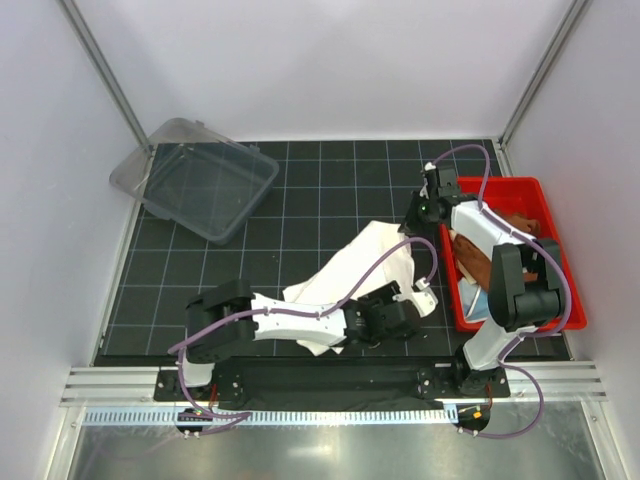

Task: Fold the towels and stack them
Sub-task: Flatten out the crumpled towel

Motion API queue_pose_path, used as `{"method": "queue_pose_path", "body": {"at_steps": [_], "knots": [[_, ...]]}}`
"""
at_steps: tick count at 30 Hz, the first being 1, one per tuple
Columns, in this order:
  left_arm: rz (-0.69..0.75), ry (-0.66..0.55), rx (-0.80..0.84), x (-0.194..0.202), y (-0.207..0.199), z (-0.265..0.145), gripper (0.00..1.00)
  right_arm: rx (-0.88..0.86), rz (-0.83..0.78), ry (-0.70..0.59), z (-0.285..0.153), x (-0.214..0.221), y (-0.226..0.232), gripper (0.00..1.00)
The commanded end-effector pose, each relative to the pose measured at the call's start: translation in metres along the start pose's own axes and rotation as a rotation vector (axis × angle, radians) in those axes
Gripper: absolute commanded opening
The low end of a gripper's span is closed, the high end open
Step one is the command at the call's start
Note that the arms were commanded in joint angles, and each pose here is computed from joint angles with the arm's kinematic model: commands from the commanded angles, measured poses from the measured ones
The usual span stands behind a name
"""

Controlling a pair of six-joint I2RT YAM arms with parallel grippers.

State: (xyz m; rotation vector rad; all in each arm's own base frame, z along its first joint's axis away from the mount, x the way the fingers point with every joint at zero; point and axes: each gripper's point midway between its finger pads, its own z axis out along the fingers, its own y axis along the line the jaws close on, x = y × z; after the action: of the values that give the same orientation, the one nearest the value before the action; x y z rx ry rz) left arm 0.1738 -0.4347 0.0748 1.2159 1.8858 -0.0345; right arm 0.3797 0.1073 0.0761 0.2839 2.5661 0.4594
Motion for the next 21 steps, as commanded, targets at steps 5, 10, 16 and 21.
{"method": "queue_pose_path", "body": {"at_steps": [5, 10, 16, 21], "knots": [[-0.057, -0.081, -0.036, -0.017, 0.002, -0.001, 0.55, -0.031, 0.017, -0.038, -0.003, -0.019, 0.004, 0.01], [-0.098, -0.088, 0.009, -0.017, -0.01, -0.006, 0.55, -0.028, 0.013, -0.04, -0.003, -0.02, 0.001, 0.01], [-0.123, -0.102, 0.028, -0.023, -0.021, -0.008, 0.55, -0.024, 0.02, -0.041, -0.003, -0.021, -0.003, 0.01], [-0.127, -0.092, -0.024, -0.021, -0.021, 0.003, 0.52, -0.026, 0.025, -0.039, -0.004, -0.021, -0.005, 0.01]]}}
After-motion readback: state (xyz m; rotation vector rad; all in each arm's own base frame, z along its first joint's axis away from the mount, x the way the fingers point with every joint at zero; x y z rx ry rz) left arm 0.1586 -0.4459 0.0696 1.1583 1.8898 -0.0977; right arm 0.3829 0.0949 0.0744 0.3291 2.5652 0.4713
